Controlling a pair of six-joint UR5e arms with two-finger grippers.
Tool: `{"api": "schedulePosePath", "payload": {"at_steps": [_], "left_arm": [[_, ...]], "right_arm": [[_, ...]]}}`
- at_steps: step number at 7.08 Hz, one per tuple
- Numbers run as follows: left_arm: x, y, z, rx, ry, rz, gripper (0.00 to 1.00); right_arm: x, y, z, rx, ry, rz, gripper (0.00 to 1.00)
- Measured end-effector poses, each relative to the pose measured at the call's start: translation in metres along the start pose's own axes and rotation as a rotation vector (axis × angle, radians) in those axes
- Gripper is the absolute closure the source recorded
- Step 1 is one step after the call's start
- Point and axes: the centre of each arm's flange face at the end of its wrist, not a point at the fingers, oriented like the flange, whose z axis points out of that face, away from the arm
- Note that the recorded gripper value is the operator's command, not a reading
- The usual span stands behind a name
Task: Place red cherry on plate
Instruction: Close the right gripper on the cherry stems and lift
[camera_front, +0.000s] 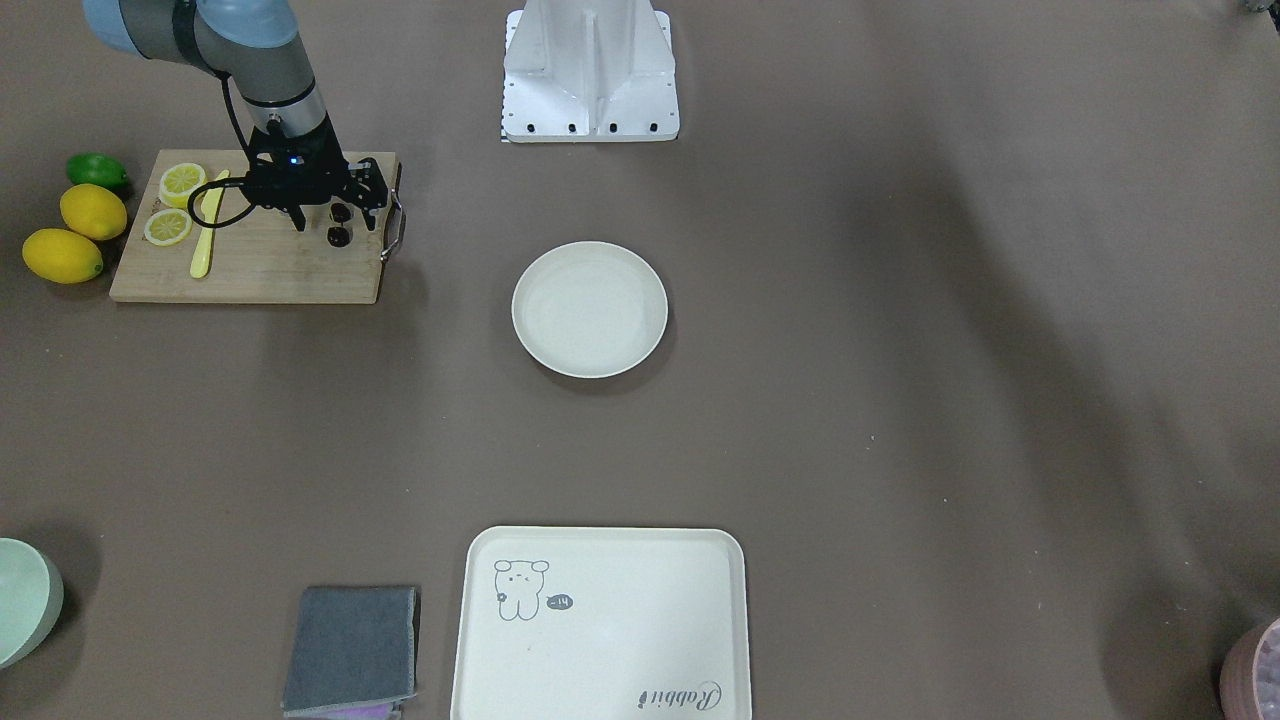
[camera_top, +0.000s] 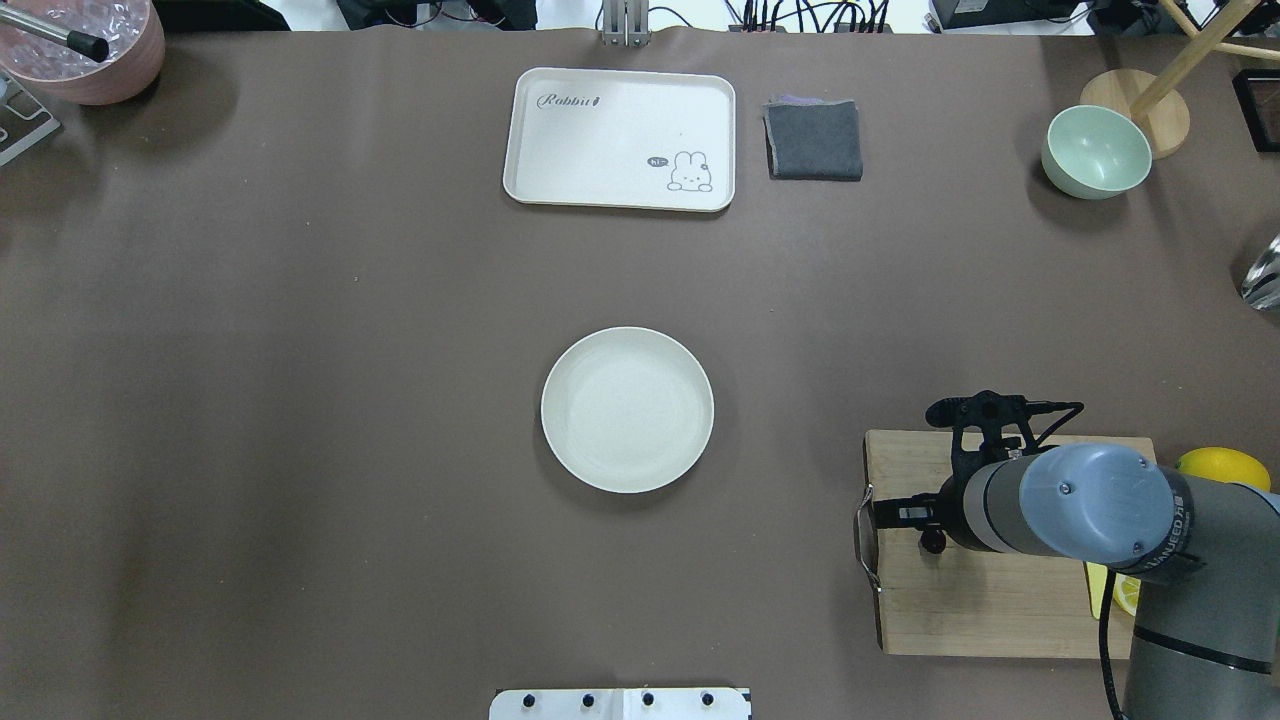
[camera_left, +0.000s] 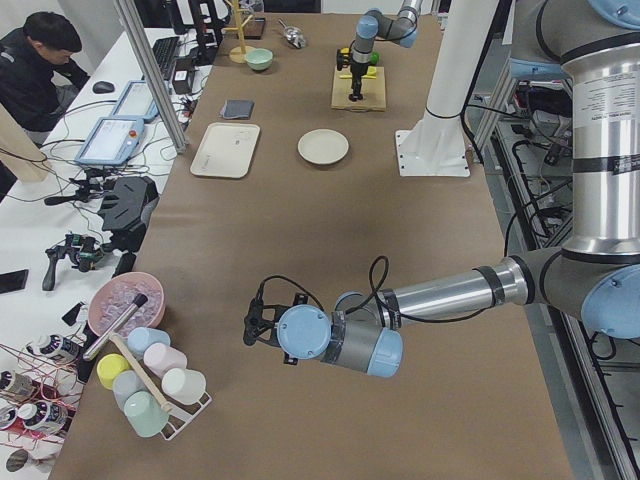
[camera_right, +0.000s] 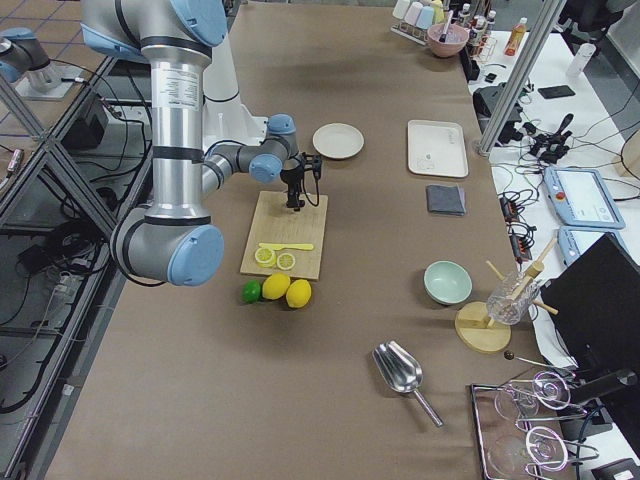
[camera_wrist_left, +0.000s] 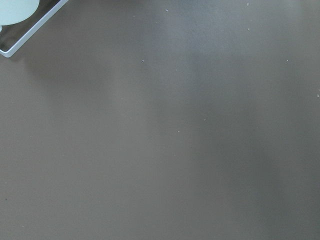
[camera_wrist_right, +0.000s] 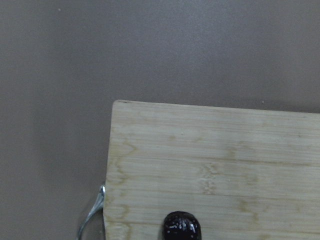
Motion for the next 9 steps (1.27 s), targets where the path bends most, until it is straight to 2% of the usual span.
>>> {"api": "schedulePosePath", "payload": {"at_steps": [1, 3, 4, 5, 9], "left_arm": [[0.0014, -0.0005, -0.0006, 0.001, 0.0, 0.003, 0.02], [0.002, -0.0007, -0.0008, 0.002, -0.001, 0.003, 0.02], [0.0021, -0.0008, -0.001, 0.002, -0.001, 0.002, 0.02], [0.0022, -0.0009, -0.0013, 0.003, -0.001, 0.002, 0.02], [0.0022, -0.0008, -0.0007, 0.002, -0.001, 0.002, 0.02]], "right_arm": [[0.0, 0.0031, 0.0018, 0.001, 0.0, 0.002, 0.29], [-0.0019, 0.0078, 0.0039, 0.005, 0.001, -0.002, 0.52], [-0.0024, 0.0089, 0.0043, 0.007, 0.002, -0.001, 0.79], [-0.0027, 0.0097, 0.0048, 0.01, 0.003, 0.002, 1.0], [-0.0047, 0.0109, 0.0014, 0.018, -0.002, 0.003, 1.0]]}}
